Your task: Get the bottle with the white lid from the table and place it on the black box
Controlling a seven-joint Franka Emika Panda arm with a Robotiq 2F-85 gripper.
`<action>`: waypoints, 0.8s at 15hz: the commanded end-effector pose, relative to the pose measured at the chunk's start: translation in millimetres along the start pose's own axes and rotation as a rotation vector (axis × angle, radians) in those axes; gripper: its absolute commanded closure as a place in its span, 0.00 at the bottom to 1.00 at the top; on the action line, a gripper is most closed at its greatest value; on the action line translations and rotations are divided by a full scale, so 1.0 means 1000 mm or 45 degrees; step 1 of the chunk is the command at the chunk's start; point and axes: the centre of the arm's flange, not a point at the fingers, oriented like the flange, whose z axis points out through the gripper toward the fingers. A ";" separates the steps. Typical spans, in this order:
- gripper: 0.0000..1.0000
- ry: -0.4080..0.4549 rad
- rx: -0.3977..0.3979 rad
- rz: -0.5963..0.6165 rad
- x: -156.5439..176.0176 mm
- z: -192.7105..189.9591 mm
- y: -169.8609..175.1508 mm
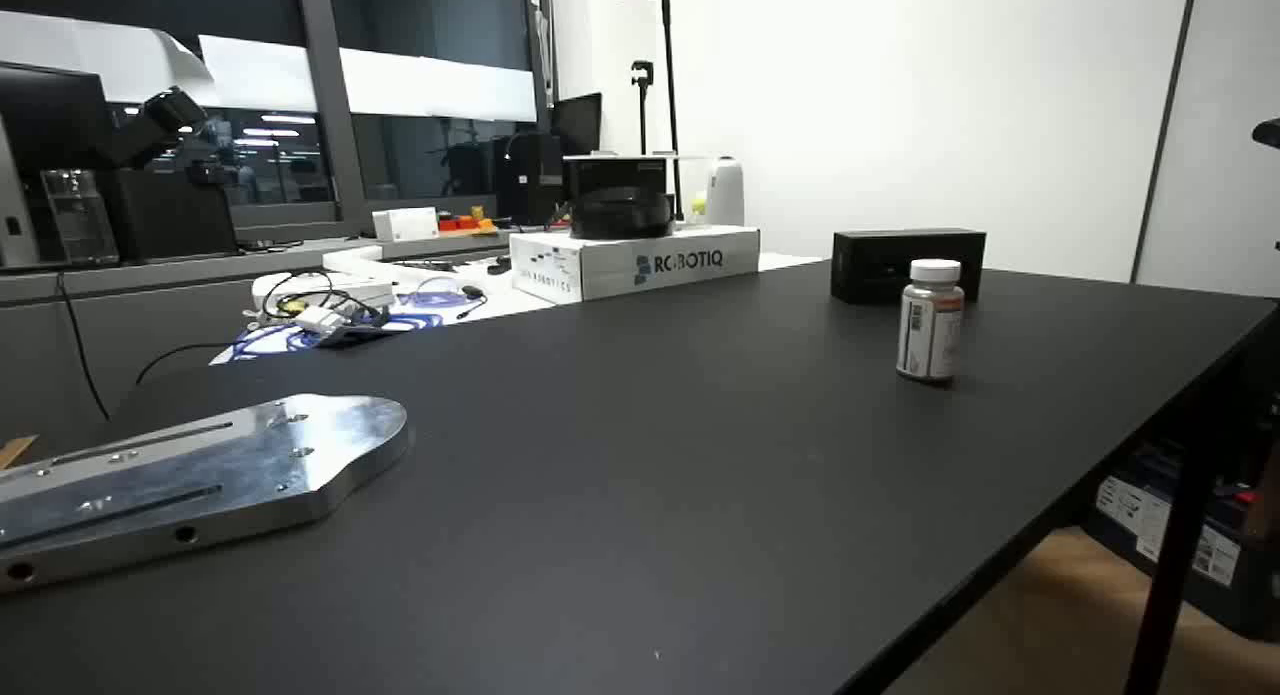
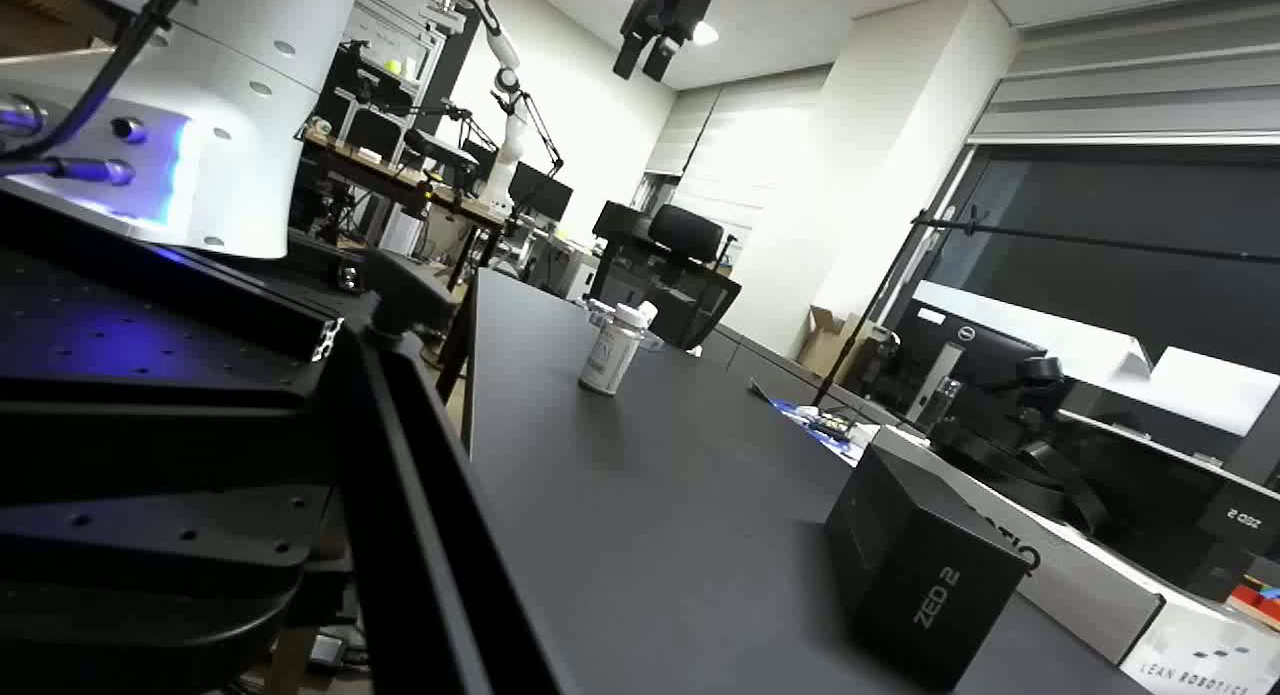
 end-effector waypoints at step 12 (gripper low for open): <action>0.00 0.043 -0.043 0.047 0.014 0.010 0.009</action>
